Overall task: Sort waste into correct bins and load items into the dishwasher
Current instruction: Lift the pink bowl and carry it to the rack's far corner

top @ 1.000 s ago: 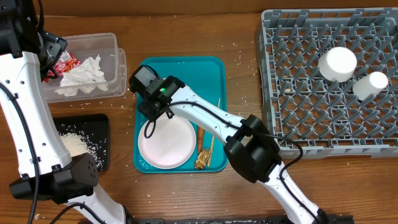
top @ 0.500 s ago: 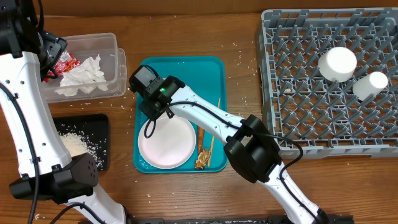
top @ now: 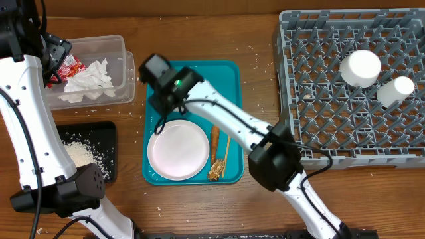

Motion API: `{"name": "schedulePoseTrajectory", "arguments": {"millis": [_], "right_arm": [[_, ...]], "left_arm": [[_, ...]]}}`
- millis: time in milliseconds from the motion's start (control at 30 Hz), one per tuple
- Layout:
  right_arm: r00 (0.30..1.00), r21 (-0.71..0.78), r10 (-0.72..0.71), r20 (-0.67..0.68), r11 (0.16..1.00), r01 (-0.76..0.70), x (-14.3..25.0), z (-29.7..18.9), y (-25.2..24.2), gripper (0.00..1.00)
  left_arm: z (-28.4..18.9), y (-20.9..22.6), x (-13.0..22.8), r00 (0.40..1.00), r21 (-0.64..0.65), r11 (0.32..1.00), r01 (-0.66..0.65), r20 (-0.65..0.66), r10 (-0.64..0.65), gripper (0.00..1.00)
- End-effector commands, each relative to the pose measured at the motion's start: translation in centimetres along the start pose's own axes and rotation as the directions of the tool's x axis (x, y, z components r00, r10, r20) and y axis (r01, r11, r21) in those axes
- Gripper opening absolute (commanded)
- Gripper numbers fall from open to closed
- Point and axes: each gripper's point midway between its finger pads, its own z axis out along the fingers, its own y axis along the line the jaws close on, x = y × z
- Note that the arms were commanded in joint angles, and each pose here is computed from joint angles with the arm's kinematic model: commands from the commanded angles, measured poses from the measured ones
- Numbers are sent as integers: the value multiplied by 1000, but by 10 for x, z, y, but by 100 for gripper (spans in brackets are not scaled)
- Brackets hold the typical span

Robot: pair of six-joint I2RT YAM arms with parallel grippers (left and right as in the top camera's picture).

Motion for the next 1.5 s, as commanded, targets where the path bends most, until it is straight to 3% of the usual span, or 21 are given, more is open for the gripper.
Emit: {"name": "schedulePoseTrajectory", "arguments": {"millis": [0,133,200,367,467,600,867,1267,1467], "right_arm": [[982,22,109,157,993,-113,-45,-73,-46,4],[938,33,251,240,963,-266,-58,-137,-112,4],[909,-36,310,277,949,-313,-60,-170,-143,4],[780,-397,501,374,847,-353,-46,-260,-252,4],[680,-556,607,412,758,-340,-3,-307,-334,4],[592,-606,702,396,684,-406,48,-319,-395,4],[400,-672,857,326,508,-540,136,-294,-480,4],[135,-673,889,438,423,-607,203,-325,-570,4],[104,-661,894,436,397,-637,213,-315,-579,4]], "left_arm": [[-5,0,1,1000,7,1000,9,7,-9,100],[-5,0,1,1000,8,1000,9,7,-9,100],[-5,0,1,1000,8,1000,9,7,-9,100],[-5,0,1,1000,8,1000,9,7,-9,100],[-5,0,1,1000,8,1000,9,7,-9,100],[-5,0,1,1000,8,1000,9,7,-9,100],[-5,0,1,1000,8,1000,9,7,-9,100],[-5,0,1,1000,8,1000,9,7,-9,100],[-5,0,1,1000,7,1000,9,7,-9,100]]}}
